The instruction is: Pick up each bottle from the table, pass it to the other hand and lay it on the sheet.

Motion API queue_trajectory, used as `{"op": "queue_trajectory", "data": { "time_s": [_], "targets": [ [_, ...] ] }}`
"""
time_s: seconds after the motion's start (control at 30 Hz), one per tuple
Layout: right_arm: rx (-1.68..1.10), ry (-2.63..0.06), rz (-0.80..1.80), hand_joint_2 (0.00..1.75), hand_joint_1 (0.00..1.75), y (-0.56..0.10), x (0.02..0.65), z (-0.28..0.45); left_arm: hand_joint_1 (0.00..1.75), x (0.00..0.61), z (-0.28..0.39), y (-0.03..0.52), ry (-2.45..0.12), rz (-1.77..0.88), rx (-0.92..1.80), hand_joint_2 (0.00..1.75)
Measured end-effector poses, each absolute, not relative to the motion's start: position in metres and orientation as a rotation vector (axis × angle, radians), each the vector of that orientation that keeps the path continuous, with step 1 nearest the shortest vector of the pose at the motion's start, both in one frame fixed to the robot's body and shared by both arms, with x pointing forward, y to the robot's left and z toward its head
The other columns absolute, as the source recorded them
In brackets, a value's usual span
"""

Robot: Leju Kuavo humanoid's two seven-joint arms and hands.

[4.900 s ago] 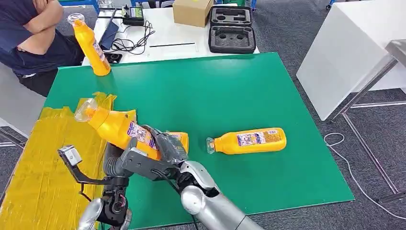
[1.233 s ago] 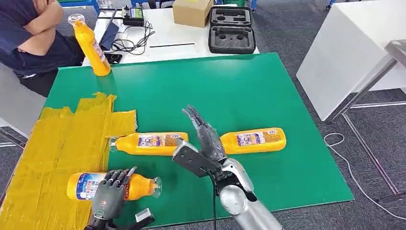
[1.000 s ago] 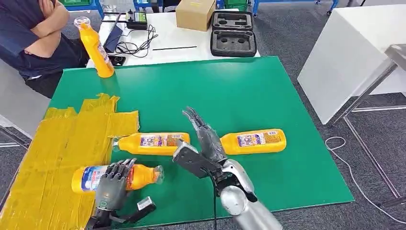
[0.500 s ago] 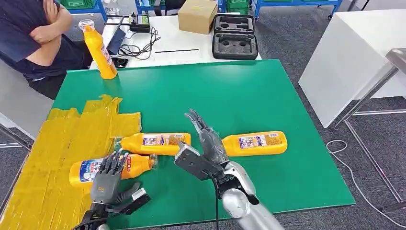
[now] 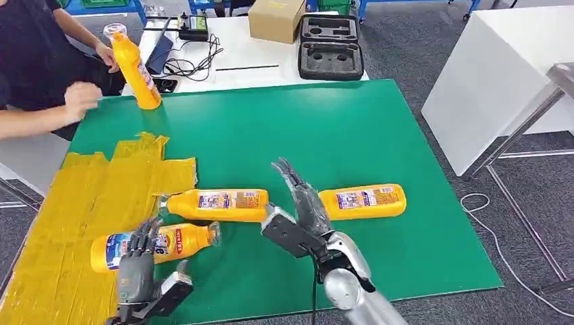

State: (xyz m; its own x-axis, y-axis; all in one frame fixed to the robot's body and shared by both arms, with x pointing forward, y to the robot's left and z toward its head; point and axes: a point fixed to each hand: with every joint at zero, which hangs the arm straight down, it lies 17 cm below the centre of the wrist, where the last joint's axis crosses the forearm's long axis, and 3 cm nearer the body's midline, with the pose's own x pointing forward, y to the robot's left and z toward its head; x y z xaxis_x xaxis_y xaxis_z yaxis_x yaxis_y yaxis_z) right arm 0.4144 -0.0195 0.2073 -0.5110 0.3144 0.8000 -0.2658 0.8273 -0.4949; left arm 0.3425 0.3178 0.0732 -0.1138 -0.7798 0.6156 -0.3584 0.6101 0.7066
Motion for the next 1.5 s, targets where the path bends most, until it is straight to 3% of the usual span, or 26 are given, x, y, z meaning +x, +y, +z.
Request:
{"op": "queue_trajectory", "data": {
  "time_s": [0.17,0.2,0.43,0.77,0.93,1.1,1.2,1.5],
  "targets": [
    [-0.034,-2.031,0.668,0.0,0.0,-0.05,0.415,0.208,0.0,0.337,0.144,0.316,-1.904,-0.34,0.936,0.0],
    [-0.032,-2.036,0.659,1.75,0.0,-0.055,0.414,0.207,0.0,0.334,0.157,0.318,-1.95,-0.295,0.929,0.0],
    [0.011,-1.893,0.814,1.75,0.0,-0.116,0.404,0.148,0.0,0.303,0.238,0.339,-2.206,0.165,0.68,0.0],
    [-0.283,-1.638,1.116,1.75,0.0,-0.253,0.407,0.093,0.0,0.299,0.266,0.333,-2.295,0.213,0.557,0.0],
    [-0.559,-1.516,1.265,1.75,0.0,-0.331,0.42,0.099,0.0,0.298,0.267,0.337,-2.303,0.212,0.573,0.0],
    [-0.57,-1.513,1.269,1.75,0.0,-0.332,0.421,0.1,0.0,0.298,0.267,0.337,-2.303,0.212,0.573,0.0],
    [-0.754,-1.478,1.343,1.75,0.0,-0.357,0.433,0.114,0.0,0.296,0.266,0.338,-2.296,0.216,0.592,0.0],
    [-0.943,-1.465,1.464,1.75,0.0,-0.355,0.471,0.129,0.0,0.295,0.266,0.337,-2.292,0.229,0.604,0.0]
  ]
}}
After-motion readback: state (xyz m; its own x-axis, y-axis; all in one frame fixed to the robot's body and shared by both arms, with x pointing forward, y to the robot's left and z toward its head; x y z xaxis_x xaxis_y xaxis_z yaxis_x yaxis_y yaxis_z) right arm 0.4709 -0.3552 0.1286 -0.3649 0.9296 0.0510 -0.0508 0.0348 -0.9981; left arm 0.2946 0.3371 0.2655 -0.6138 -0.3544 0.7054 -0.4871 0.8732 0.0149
